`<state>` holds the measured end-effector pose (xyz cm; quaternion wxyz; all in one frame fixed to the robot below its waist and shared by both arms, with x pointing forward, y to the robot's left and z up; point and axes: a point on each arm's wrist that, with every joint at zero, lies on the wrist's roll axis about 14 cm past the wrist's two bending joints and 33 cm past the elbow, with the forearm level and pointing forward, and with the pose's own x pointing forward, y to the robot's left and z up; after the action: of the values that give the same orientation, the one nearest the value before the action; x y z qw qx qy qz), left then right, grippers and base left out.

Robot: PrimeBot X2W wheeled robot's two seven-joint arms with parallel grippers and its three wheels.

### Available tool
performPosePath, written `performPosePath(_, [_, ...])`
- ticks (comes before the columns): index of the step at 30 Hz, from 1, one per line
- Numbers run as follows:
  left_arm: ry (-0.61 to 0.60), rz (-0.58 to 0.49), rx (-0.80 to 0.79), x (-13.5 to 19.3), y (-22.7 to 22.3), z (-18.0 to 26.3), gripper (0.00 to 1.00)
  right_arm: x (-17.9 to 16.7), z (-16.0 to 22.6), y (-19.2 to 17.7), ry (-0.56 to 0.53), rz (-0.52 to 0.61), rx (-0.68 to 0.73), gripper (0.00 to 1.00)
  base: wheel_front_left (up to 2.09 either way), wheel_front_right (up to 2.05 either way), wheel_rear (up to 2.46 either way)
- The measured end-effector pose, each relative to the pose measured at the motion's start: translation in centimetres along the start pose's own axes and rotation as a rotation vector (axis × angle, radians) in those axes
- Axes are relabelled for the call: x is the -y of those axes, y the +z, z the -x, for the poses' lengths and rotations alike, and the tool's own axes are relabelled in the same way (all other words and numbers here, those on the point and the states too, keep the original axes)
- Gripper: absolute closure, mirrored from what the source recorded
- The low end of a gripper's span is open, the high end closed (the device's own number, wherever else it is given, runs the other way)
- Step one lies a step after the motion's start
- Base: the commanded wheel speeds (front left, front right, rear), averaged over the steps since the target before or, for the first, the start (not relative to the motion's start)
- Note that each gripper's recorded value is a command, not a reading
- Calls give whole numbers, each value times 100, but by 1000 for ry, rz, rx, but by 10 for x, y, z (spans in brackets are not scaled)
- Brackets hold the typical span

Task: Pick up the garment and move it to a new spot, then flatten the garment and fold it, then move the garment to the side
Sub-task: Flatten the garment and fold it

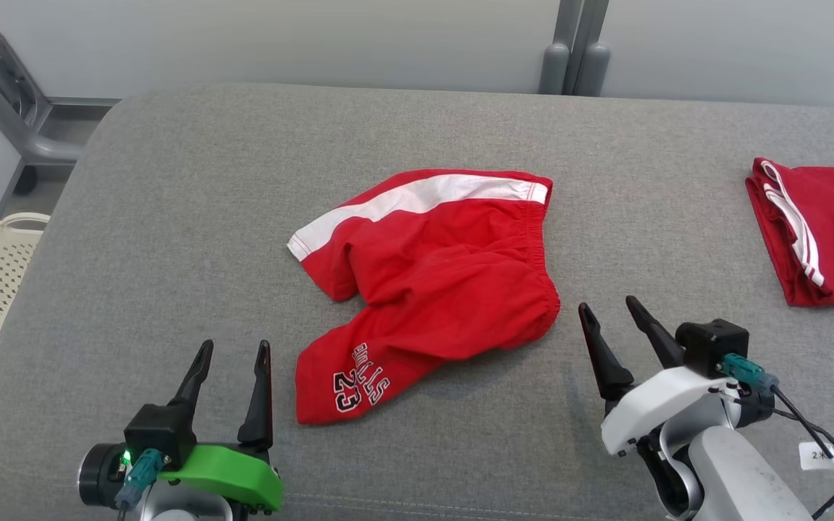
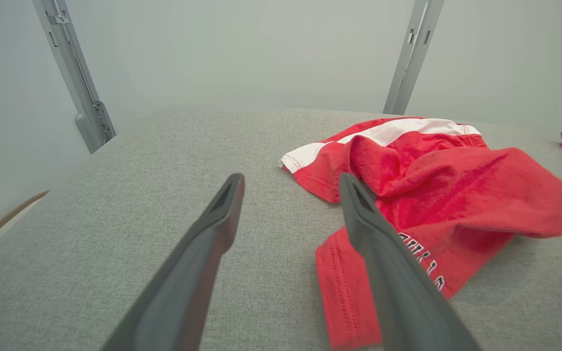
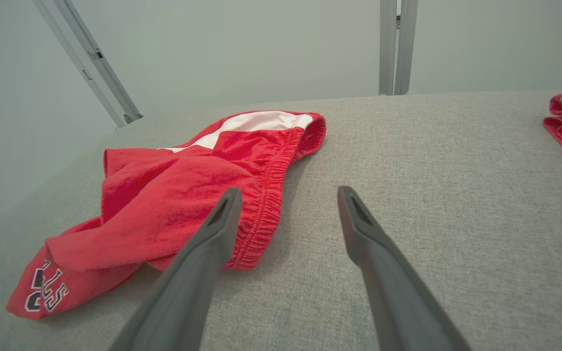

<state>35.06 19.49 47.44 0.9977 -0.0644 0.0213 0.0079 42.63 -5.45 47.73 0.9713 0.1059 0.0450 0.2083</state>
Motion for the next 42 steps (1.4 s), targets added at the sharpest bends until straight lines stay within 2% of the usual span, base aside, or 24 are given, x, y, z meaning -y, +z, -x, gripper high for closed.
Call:
performPosePath(10, [44,7,33,-9,8,6,0,-11,-18,-26,54,-14,-148,0,0,0,0])
performPosePath(25, [135,7,35,-34,6,20,0,-26,-43,-66,91,-113,-323,1,0,0,0])
performPosePath(26, [141,7,36,-36,6,21,0,-30,-46,-65,101,-119,-316,52,0,0,0])
performPosePath(27, [151,8,36,-38,7,23,0,-34,-48,-64,111,-124,-309,86,0,0,0])
performPosePath(28, [158,8,37,-40,7,24,0,-38,-50,-63,120,-128,-302,100,0,0,0])
performPosePath(33, [171,9,30,-43,4,27,0,-40,-49,-61,138,-118,-281,100,0,0,0])
performPosePath(42, [101,11,24,-24,1,16,0,-23,-33,-36,132,-98,-186,100,0,0,0])
